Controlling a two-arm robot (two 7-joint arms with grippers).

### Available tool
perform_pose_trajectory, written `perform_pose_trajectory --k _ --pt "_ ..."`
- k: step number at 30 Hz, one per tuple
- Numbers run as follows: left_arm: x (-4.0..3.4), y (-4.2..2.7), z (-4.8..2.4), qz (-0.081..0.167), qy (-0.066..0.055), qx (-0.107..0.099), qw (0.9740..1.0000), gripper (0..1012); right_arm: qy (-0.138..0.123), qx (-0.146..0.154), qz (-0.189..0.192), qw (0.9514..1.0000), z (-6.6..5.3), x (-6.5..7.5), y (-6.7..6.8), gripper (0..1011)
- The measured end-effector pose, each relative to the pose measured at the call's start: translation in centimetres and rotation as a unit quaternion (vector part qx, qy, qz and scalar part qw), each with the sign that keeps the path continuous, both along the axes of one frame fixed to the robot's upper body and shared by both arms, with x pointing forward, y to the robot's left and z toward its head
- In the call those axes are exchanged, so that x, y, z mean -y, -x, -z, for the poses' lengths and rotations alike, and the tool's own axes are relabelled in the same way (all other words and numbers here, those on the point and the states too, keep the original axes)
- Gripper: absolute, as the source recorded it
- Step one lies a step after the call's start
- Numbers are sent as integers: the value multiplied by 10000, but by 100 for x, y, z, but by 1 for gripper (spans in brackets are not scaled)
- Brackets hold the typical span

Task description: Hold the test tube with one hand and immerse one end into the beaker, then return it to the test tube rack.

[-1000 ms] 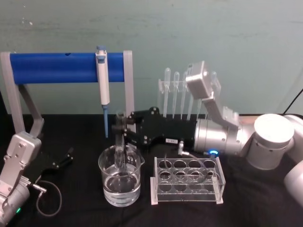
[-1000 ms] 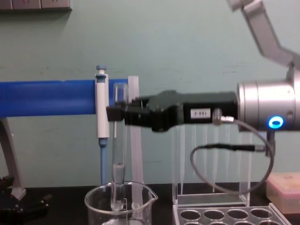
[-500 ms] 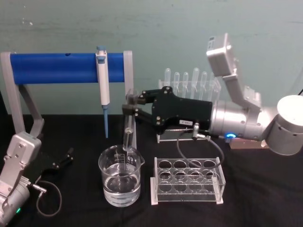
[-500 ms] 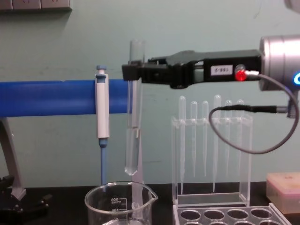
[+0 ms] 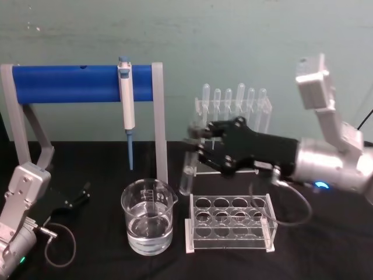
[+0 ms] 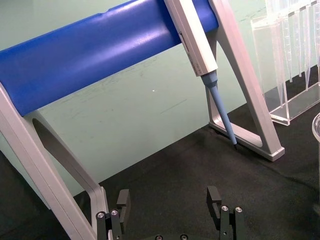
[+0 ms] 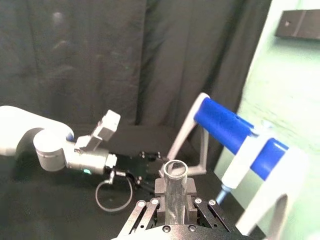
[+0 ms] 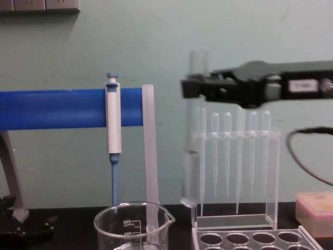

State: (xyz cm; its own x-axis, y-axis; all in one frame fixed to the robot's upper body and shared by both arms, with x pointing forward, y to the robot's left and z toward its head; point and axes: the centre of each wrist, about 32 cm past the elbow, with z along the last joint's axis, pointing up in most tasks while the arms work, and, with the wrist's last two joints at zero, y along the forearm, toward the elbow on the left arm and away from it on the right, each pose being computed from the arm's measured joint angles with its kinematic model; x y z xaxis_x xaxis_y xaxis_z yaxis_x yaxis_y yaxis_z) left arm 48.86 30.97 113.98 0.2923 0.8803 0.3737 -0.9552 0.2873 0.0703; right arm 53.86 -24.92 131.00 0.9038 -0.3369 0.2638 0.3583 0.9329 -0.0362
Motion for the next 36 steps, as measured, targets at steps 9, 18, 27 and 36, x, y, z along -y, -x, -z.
perform_pose_trajectory --k 9,18,27,36 --pt "0 0 0 0 0 0 10000 1000 -12 -66 323 9995 140 251 149 224" --pt "0 0 0 0 0 0 10000 1000 44 -138 550 9984 276 374 223 224" --pt "0 0 0 0 0 0 10000 1000 119 -179 637 9977 351 403 259 224" --pt "0 0 0 0 0 0 10000 1000 129 -247 683 9973 438 410 288 224"
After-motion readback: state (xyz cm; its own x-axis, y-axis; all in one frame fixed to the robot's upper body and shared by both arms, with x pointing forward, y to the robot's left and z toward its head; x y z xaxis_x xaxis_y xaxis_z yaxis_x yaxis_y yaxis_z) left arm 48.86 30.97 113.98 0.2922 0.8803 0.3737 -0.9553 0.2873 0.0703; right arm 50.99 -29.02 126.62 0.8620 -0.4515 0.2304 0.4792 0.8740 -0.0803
